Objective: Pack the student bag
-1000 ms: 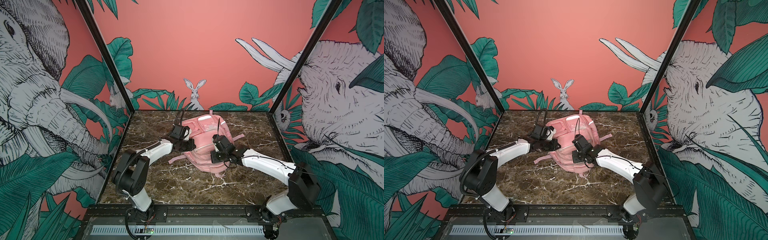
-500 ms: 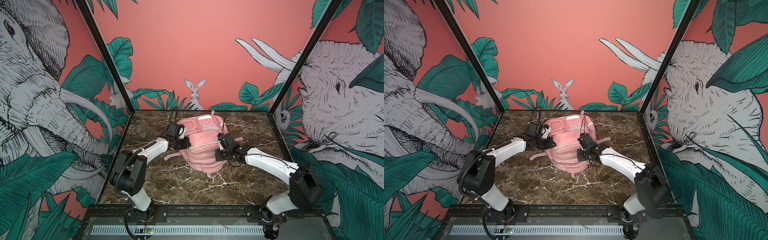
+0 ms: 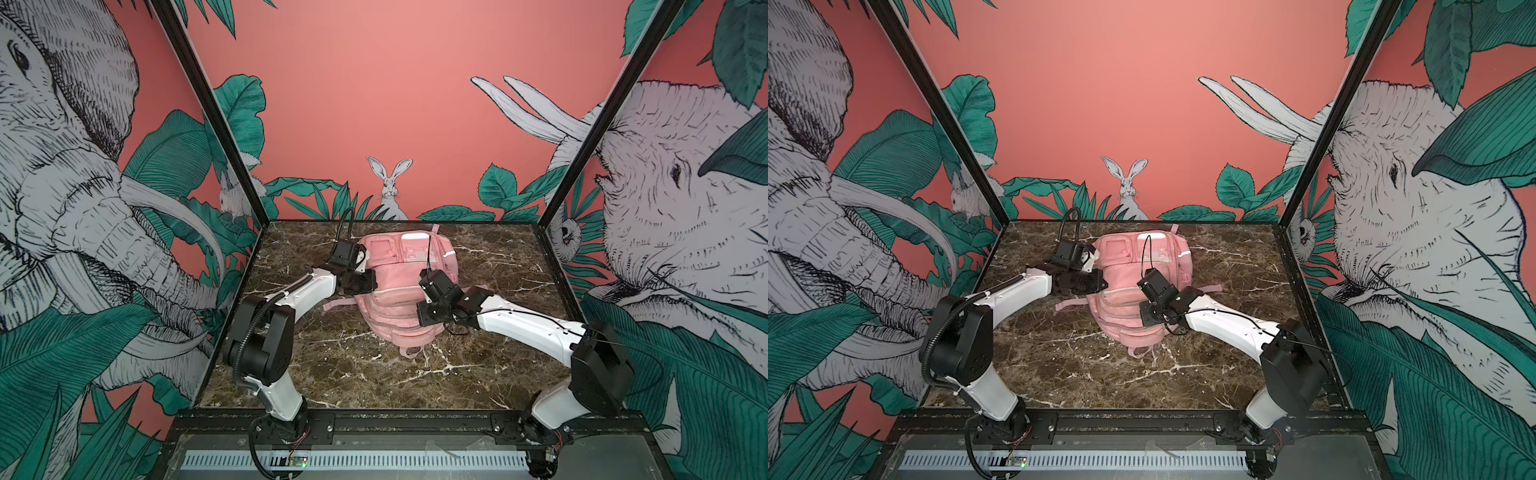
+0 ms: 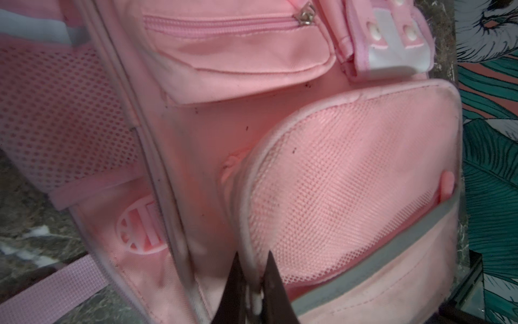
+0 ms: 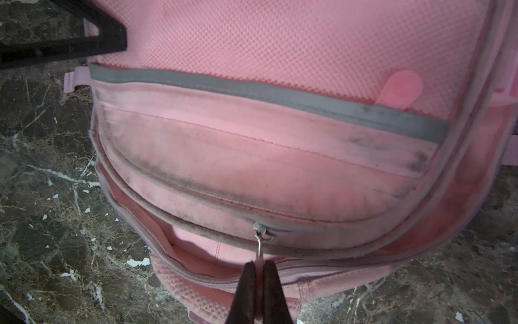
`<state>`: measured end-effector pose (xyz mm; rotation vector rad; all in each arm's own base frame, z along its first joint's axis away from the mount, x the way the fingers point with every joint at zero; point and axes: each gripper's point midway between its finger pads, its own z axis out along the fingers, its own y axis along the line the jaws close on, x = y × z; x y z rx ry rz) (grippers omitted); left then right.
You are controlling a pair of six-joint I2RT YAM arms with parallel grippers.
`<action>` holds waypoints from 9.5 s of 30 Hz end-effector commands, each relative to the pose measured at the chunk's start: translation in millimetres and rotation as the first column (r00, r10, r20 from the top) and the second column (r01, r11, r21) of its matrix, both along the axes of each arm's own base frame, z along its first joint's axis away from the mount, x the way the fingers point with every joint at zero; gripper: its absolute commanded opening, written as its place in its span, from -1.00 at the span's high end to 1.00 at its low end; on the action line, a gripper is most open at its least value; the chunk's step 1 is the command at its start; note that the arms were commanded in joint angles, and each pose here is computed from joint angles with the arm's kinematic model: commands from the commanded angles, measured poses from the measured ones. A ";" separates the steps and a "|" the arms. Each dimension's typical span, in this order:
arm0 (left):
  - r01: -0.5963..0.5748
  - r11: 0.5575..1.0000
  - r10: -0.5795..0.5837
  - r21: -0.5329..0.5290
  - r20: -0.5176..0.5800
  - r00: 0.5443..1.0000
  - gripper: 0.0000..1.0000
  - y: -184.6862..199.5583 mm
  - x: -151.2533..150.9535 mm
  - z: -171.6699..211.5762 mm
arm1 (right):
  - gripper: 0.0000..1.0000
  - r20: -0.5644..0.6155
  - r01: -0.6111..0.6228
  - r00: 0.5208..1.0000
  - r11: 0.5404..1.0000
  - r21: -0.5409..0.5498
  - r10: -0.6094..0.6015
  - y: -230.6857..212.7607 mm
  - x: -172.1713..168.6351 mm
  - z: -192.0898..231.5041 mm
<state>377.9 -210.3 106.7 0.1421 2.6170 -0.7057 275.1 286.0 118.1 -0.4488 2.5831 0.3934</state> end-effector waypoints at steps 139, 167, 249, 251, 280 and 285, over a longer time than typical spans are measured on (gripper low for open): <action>-0.213 0.952 0.197 -0.221 -0.095 0.976 0.71 14.7 -60.9 -2.9 | 0.82 -0.023 0.127 0.991 0.991 -0.050 -0.129 -51.2 60.6 -25.3; -0.041 0.972 0.023 -0.231 -0.078 0.997 0.54 -77.0 -95.1 -3.7 | 0.15 -0.032 0.168 0.985 0.983 -0.071 -0.170 -66.2 100.0 -28.7; -0.574 0.720 0.149 0.391 0.720 0.678 -0.95 201.2 -21.5 50.6 | -0.96 0.606 0.462 0.716 0.886 -0.038 -0.347 -246.1 97.4 52.7; -0.567 0.720 0.138 0.399 0.719 0.681 -0.95 201.4 -17.9 43.6 | -0.96 0.618 0.475 0.710 0.878 -0.065 -0.338 -250.7 98.5 49.9; -0.399 0.864 0.045 0.305 0.744 0.667 -0.96 196.9 25.7 -12.1 | -0.96 0.712 0.462 0.602 0.885 0.058 -0.361 -284.8 112.4 40.6; -0.398 0.865 0.045 0.305 0.743 0.668 -0.96 196.5 25.3 -11.4 | -0.93 0.694 0.472 0.620 0.881 0.043 -0.366 -291.7 112.4 37.3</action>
